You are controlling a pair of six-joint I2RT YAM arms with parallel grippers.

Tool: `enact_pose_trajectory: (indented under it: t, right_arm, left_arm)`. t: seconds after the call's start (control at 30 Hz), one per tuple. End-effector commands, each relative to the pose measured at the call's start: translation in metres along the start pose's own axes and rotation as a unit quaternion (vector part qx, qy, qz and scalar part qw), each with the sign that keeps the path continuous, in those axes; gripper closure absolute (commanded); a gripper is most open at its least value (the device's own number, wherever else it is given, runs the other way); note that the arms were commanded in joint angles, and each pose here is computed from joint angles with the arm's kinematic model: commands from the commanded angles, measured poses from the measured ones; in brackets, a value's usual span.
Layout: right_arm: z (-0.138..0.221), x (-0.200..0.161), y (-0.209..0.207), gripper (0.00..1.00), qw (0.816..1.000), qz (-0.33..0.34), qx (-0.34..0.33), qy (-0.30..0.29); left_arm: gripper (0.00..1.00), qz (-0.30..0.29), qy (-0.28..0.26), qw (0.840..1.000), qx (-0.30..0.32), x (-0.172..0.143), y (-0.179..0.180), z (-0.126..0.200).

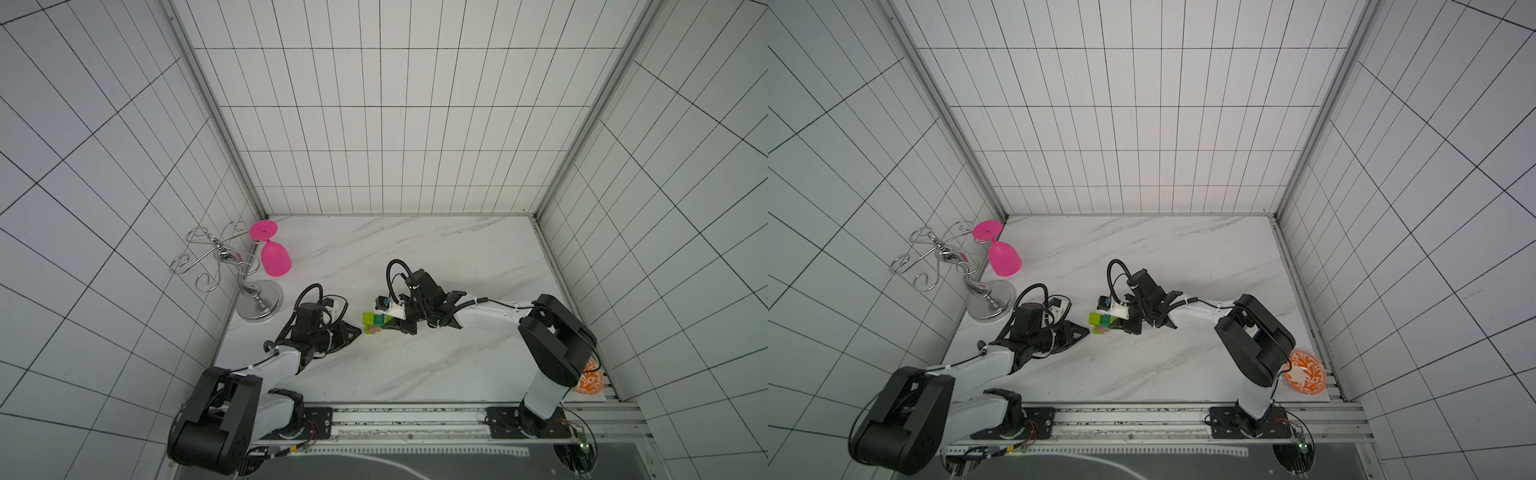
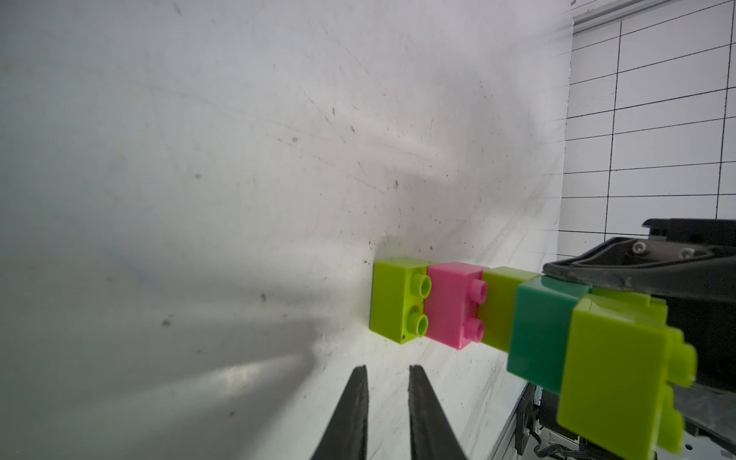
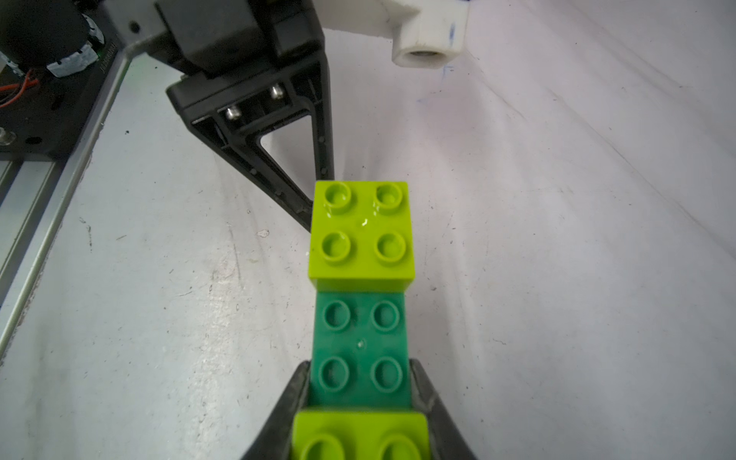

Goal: Assemble the letter y with lego
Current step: Place the lego brick at the center of the board.

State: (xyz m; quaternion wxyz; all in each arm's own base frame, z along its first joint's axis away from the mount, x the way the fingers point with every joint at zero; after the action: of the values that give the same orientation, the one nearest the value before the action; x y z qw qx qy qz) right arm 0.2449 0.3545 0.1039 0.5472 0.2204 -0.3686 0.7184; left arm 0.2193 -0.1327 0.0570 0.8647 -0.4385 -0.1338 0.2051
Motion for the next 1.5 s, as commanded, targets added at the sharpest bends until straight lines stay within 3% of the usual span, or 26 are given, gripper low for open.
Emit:
enact_pose_trajectory:
  t: [0.0,0.77,1.13,1.3,1.47]
  right_arm:
    - [0.006,-0.004,0.002,0.86,1.000,0.000,-0.008,0.005]
    - [0.049,0.024,-0.014,0.86,0.999,-0.006,-0.020,-0.027]
    - [0.078,0.026,-0.007,0.85,0.997,-0.055,0.031,-0.052]
    - [0.094,0.031,-0.003,0.85,0.991,-0.080,0.074,-0.072]
    - [0.104,0.038,0.001,0.85,0.987,-0.090,0.109,-0.081]
  left_arm:
    - [0.79,-0.011,-0.003,1.000,-0.009,0.002,-0.004,0.001]
    - [0.79,-0.029,-0.010,0.999,-0.030,0.005,-0.020,0.007]
    - [0.76,-0.075,-0.016,0.994,-0.072,0.005,-0.046,0.020]
    - [0.67,-0.128,-0.032,0.979,-0.155,0.000,-0.074,0.035]
    - [0.61,-0.190,-0.062,0.947,-0.253,-0.009,-0.106,0.058]
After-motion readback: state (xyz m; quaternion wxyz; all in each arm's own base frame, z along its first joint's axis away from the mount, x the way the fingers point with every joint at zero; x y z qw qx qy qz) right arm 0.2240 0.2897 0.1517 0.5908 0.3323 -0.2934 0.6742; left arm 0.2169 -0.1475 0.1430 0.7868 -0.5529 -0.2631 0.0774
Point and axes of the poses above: each gripper's point midway between its finger pads, its own z axis back along the fingers, its own y axis along the line the jaws close on, x = y × z, the point moved 3 cm from there along z, back along the fingers, and after that the axes turned 13 degrees about z, right-handed, at the moved point
